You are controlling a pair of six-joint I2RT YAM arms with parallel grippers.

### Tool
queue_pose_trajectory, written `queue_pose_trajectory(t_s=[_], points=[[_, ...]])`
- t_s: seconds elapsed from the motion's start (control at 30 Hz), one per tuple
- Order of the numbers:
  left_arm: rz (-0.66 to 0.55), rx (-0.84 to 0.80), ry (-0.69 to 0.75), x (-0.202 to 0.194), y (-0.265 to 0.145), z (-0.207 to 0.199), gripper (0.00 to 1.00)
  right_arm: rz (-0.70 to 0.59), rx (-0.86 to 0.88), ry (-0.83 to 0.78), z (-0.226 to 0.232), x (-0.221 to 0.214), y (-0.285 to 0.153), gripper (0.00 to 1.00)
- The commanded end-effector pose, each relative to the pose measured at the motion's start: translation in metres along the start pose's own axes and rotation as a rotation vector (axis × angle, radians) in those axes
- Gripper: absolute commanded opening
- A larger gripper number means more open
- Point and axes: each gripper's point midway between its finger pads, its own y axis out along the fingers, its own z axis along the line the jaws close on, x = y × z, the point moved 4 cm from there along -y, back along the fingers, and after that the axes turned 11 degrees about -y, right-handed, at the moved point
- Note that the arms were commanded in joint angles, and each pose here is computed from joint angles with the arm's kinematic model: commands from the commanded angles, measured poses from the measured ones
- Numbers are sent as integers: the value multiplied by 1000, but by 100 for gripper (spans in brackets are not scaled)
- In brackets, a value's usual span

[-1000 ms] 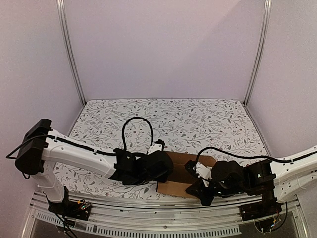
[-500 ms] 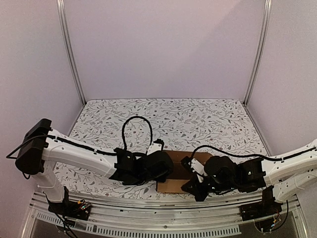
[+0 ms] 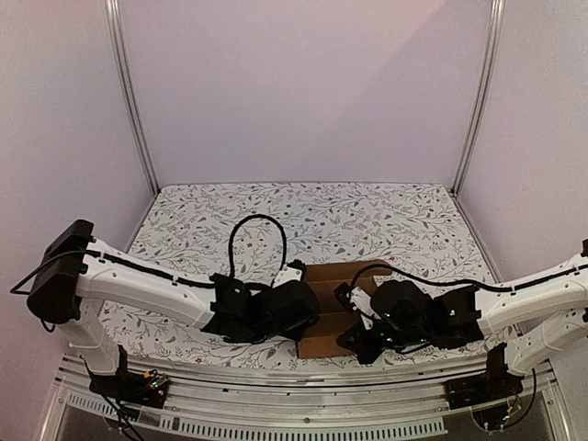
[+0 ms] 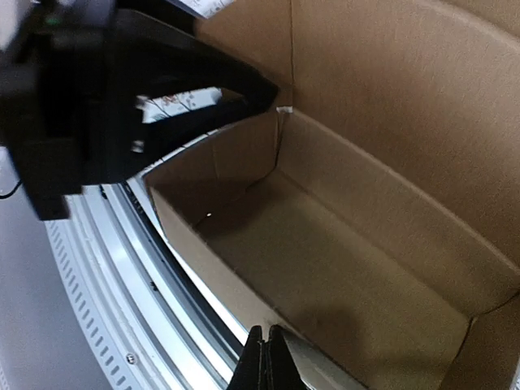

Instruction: Fold the paper box

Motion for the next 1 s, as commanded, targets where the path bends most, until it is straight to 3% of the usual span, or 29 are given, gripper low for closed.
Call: queue_pose_trajectory(t_s=[0.0, 0.53, 0.6, 0.73, 0.9, 0.97], points=[[15, 10, 56, 3, -10, 11, 30, 122, -95, -19, -22, -26, 8, 0], [-69, -83, 86, 49, -60, 17, 36, 77, -81, -71, -19, -2, 3, 1], [-79, -104, 87, 56, -69, 16, 37, 57, -74, -86, -17, 4, -2, 5], [-94, -108, 87, 62, -79, 21, 37, 3, -85, -114, -17, 17, -19, 22], [-96, -107, 96, 64, -80, 25, 38, -63, -201, -170, -30, 33, -57, 47], [-95, -133, 100, 67, -81, 23, 38, -73, -262, -195, -37, 39, -72, 52]])
